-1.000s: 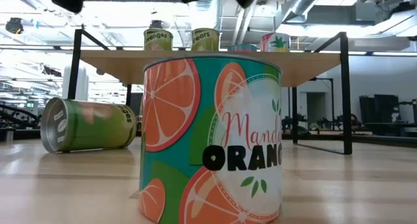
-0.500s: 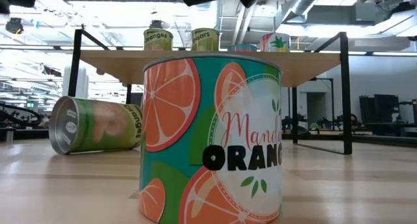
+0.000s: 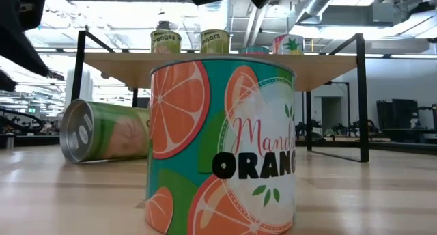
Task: Pick and place cans onto a shelf
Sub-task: Put the canned orange on the shelf, then put the canned orange on the shelf aligned with the other canned orange
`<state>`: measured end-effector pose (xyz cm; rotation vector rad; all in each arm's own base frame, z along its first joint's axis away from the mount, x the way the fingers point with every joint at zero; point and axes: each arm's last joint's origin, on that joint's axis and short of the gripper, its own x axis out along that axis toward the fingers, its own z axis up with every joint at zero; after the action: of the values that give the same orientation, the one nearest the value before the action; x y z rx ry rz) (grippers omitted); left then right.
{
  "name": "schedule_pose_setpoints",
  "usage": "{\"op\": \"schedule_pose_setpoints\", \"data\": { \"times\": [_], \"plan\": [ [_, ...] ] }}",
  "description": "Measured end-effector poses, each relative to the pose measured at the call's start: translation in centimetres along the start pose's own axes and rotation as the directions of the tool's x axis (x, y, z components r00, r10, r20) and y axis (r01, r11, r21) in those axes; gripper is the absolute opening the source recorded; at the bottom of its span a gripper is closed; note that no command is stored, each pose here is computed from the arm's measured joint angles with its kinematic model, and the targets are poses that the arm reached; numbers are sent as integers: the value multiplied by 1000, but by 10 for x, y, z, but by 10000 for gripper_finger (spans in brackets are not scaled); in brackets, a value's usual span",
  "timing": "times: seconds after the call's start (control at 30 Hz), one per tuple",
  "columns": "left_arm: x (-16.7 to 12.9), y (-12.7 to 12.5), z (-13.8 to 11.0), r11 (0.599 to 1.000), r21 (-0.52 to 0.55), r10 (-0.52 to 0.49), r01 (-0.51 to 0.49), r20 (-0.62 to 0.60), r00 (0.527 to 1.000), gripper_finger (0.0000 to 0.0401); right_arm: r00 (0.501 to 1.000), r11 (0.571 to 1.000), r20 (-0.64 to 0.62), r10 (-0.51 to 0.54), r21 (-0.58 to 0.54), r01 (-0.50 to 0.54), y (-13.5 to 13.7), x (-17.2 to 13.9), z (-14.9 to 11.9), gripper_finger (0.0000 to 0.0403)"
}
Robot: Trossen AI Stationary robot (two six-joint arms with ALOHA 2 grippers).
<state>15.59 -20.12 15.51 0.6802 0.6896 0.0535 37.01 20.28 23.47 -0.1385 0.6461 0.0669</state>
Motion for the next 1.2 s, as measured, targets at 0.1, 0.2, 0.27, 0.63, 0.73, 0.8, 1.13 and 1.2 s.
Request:
{"op": "schedule_pose_setpoints", "data": {
  "times": [0.1, 0.2, 0.27, 0.63, 0.73, 0.8, 1.13, 1.2],
  "plan": [
    [6, -4, 0, 998, 20, 52, -52, -3, 999, 149, 1000, 1000, 0, 0, 0, 0, 0, 0, 0, 9],
    [13, -6, 0, 996, -3, 94, -94, -2, 996, 148, 1000, 1000, 0, 0, 0, 0, 0, 0, 0, 9],
    [19, -5, 1, 994, -36, 102, -103, -11, 995, 146, 1000, 1000, 0, 0, 0, 0, 0, 0, 0, 9],
    [48, 8, 5, 981, -170, 85, -98, -83, 993, 129, 1000, 1000, 3, 1, 2, -1, 0, 0, 0, 9],
    [50, 10, 5, 979, -177, 89, -103, -90, 992, 115, 1000, 1000, 3, 1, 2, -1, 0, 0, 0, 9],
    [51, 10, 5, 978, -180, 85, -101, -94, 992, 102, 1000, 1000, 4, 1, 2, -1, 0, 0, 0, 9],
    [53, 12, 3, 980, -179, 69, -87, -108, 992, 5, 1000, 1000, 19, 5, 8, -5, 0, 0, 2, 10],
    [53, 12, 3, 983, -163, 70, -87, -108, 992, 4, 1000, 1000, 20, 7, 8, -7, 1, 0, 2, 10]
  ]
}}
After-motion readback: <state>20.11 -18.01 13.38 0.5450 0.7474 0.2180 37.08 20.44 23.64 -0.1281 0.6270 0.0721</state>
